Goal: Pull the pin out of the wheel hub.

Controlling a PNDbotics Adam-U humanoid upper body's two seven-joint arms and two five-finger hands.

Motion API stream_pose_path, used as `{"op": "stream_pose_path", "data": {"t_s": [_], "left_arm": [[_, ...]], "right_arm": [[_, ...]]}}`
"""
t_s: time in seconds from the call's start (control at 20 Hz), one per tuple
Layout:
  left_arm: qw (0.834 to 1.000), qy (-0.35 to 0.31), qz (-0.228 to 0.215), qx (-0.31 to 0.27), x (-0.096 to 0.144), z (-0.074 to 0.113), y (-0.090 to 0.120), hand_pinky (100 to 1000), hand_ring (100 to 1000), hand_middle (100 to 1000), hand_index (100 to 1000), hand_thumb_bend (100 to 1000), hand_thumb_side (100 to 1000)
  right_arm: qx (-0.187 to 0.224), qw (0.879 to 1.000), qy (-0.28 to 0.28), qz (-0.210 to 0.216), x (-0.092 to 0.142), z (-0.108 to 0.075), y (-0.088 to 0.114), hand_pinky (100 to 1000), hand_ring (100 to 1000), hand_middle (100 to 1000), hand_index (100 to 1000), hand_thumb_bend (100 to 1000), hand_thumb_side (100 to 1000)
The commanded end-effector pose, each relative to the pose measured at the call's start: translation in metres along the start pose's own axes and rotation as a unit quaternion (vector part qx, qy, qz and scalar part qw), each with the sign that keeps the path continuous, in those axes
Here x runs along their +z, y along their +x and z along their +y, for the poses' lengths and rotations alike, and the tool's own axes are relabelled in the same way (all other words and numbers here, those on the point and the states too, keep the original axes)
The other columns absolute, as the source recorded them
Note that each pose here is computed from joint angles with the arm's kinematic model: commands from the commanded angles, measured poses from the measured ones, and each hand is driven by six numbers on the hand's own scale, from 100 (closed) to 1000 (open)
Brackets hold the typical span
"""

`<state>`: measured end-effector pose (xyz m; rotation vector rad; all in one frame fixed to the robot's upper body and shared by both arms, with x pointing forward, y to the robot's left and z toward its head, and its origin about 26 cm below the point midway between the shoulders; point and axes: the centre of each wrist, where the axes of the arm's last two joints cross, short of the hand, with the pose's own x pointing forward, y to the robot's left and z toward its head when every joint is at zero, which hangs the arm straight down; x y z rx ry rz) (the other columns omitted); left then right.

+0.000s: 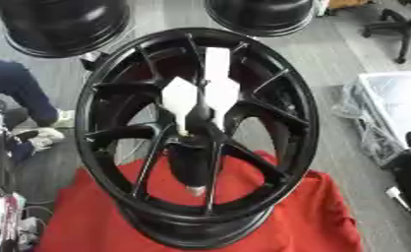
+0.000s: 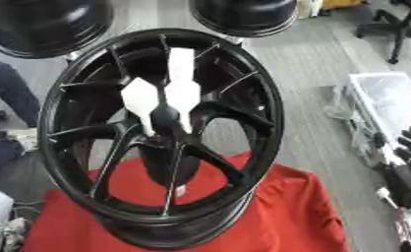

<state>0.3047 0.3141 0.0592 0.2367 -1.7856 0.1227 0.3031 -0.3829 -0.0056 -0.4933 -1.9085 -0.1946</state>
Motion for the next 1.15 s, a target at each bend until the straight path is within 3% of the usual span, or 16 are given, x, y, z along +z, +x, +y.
{"op": "stream_pose_path", "data": {"t_s": [0.05,0.3,0.6,1.15], "left_arm": [[1.0,-0.005,-0.013,0.0,-0.003,-0.001,0.006,687,847,702,673,269,824],[1.0,-0.006,-0.014,0.001,-0.003,-0.001,0.007,687,847,703,673,268,825],[1.0,-0.005,-0.014,0.001,-0.003,-0.001,0.007,687,848,704,673,268,825],[1.0,-0.009,-0.015,0.002,-0.003,-0.002,0.007,687,850,705,673,266,825]], "right_arm": [[-0.013,0.999,0.019,-0.031,-0.008,0.011,0.024,786,787,741,826,588,371],[-0.027,0.998,0.034,-0.037,-0.007,0.022,0.052,785,783,737,825,574,380],[-0.032,0.998,0.041,-0.022,-0.008,0.026,0.072,784,779,731,824,573,375],[-0.042,0.998,0.045,-0.014,-0.008,0.03,0.079,783,775,726,823,574,375]]}}
